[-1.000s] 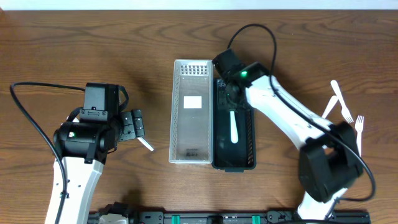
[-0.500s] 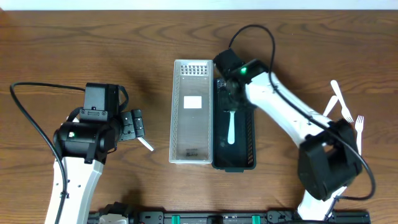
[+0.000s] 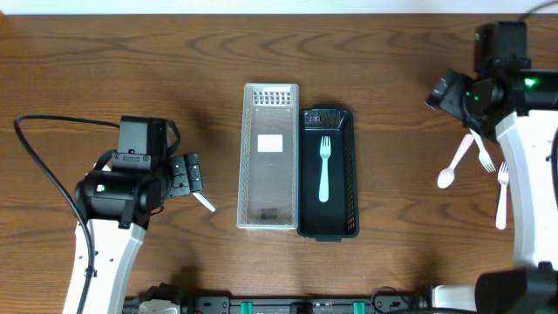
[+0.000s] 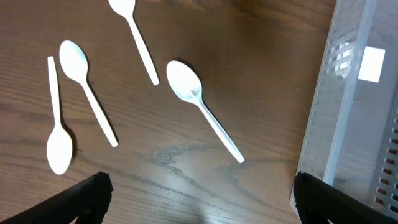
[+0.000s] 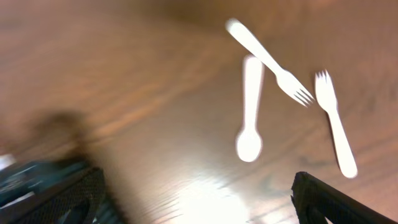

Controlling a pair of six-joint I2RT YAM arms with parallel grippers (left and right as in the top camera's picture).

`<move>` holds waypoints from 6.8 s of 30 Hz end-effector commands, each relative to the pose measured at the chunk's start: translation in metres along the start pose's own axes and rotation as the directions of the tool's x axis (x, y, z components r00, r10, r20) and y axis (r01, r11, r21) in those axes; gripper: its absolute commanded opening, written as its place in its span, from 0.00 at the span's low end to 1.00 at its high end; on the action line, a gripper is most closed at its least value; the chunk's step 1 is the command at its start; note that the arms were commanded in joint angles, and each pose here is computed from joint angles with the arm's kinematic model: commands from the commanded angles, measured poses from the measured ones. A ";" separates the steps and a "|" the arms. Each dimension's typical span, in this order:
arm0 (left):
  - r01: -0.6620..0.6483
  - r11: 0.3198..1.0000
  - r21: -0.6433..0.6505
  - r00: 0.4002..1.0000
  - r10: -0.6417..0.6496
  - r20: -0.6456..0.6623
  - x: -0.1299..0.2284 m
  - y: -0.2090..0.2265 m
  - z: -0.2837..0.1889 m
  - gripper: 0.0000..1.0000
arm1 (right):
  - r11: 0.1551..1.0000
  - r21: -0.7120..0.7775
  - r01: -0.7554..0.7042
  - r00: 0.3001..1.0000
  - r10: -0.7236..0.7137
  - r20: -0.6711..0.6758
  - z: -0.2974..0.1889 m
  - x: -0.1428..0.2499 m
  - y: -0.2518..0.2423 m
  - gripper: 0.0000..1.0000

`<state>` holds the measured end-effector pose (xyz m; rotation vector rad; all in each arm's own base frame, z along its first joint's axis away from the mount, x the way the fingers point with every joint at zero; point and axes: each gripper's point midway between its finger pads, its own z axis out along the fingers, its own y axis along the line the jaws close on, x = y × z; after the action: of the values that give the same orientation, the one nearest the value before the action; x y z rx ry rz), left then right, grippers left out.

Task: Pack container
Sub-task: 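Move the right gripper back and grasp a white spoon, then place the spoon into the black basket with the right gripper, then return the right gripper and grasp another white utensil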

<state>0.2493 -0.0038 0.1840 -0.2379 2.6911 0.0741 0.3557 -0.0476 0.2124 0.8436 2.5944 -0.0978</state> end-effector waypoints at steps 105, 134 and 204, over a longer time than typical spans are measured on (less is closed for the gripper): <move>0.014 1.000 -0.014 1.000 -0.014 -0.008 -0.001 0.001 0.002 0.95 | 0.847 -0.292 0.444 0.873 -0.483 -0.072 0.029 0.172 0.159 0.09; 0.014 1.000 -0.015 1.000 -0.014 -0.008 -0.001 0.001 0.002 0.95 | 0.868 -0.179 0.464 0.883 -0.470 0.009 0.025 0.124 0.123 0.75; 0.015 1.000 -0.020 1.000 -0.015 0.001 -0.003 0.002 0.002 0.95 | 0.894 -0.107 0.435 0.860 -0.448 -0.246 0.236 0.021 -0.093 0.16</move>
<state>0.2517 -0.0034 0.1817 -0.2388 2.6969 0.0811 0.3790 -0.1493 -0.0034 0.1560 2.9550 -0.0506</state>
